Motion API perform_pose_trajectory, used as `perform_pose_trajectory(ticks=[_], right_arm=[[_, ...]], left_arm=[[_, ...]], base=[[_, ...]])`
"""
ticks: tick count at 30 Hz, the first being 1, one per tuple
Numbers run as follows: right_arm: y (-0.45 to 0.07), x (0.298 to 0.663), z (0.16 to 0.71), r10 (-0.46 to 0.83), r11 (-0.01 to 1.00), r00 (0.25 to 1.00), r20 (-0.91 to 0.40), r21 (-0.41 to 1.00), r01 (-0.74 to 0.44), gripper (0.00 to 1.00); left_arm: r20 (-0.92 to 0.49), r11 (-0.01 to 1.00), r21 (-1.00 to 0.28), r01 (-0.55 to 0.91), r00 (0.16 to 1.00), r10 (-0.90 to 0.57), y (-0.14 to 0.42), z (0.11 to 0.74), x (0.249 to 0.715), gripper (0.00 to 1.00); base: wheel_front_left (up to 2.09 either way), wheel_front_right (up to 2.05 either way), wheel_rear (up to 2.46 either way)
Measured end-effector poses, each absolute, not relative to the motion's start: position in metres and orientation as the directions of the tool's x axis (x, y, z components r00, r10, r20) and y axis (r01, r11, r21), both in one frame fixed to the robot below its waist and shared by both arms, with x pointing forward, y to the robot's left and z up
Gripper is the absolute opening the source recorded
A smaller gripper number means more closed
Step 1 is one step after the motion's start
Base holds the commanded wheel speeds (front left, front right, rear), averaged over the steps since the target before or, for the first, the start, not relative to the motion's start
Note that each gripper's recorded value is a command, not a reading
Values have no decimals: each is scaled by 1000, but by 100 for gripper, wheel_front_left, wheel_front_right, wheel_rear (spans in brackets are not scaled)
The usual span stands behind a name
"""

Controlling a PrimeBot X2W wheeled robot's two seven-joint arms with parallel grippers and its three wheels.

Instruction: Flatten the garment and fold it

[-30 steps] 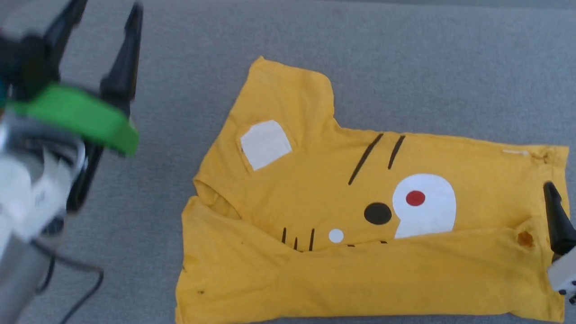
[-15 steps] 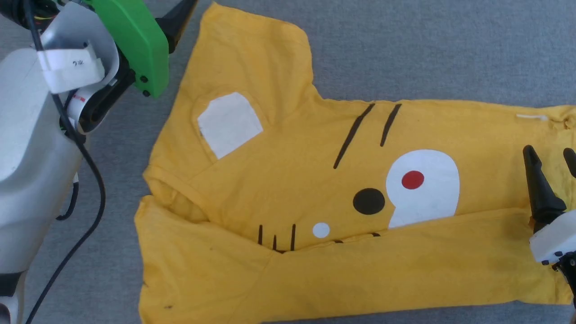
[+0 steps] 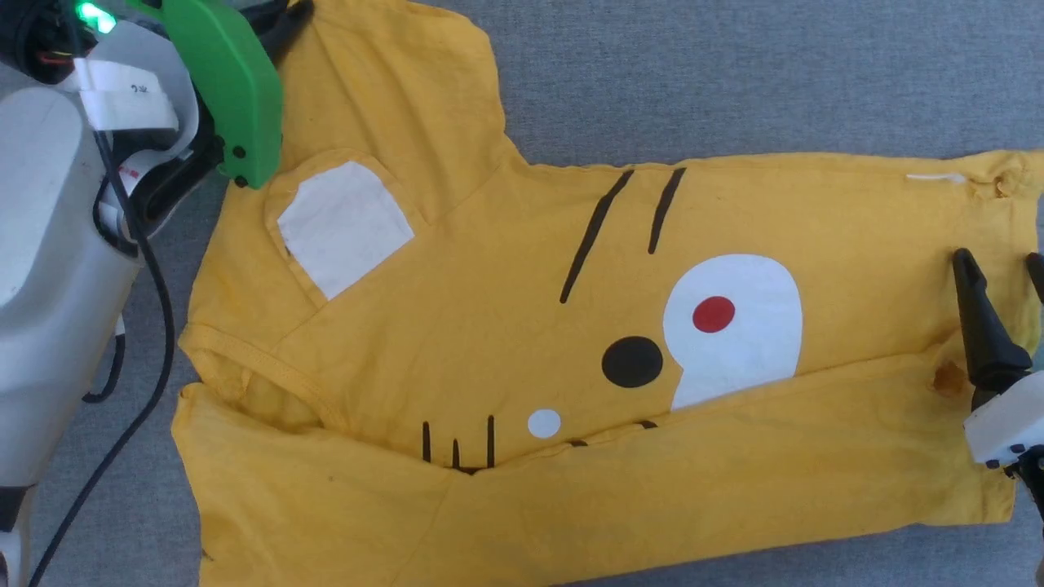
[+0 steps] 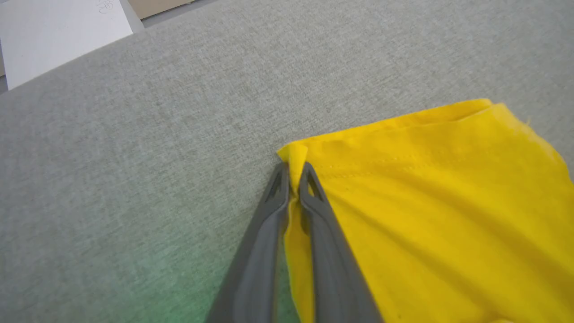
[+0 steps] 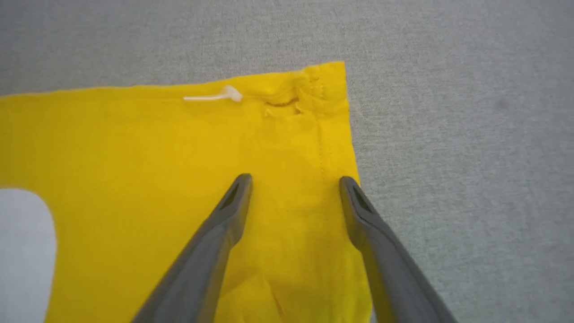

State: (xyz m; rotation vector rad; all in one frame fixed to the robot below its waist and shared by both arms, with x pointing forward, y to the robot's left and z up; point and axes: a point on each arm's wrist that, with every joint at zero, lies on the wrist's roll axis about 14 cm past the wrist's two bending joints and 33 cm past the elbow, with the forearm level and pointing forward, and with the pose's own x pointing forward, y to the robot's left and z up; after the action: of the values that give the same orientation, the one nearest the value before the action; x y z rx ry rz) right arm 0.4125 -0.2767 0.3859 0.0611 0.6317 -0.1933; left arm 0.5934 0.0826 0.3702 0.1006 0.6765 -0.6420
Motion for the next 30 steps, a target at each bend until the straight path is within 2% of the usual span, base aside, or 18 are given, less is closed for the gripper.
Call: perform_pose_trajectory(ticks=[6, 10, 13, 17, 22, 30], right_arm=[[-277, 432, 416, -146, 987, 848, -509, -13, 162, 100], [-275, 459, 445, -107, 994, 894, -435, -27, 106, 100], [-270, 477, 454, -67, 998, 899, -433, -10, 70, 100], [-274, 485, 437, -55, 997, 847, -528, 13, 73, 100], [-290, 480, 406, -82, 995, 747, -659, -6, 104, 100], [-293, 469, 376, -90, 989, 657, -748, 9, 145, 100]], left_arm=[[-583, 813, -107, 572, 627, -517, 86, 379, 592, 0], [-569, 820, -103, 563, 643, -513, 90, 386, 586, 0], [-558, 823, -99, 560, 653, -512, 92, 393, 584, 0], [-555, 828, -92, 553, 662, -504, 97, 396, 581, 0], [-565, 832, -96, 546, 659, -497, 102, 389, 579, 0], [-576, 840, -103, 533, 656, -487, 107, 378, 578, 0]], base=[[0, 0, 0], [0, 0, 0], [0, 0, 0], [0, 0, 0], [0, 0, 0], [0, 0, 0]])
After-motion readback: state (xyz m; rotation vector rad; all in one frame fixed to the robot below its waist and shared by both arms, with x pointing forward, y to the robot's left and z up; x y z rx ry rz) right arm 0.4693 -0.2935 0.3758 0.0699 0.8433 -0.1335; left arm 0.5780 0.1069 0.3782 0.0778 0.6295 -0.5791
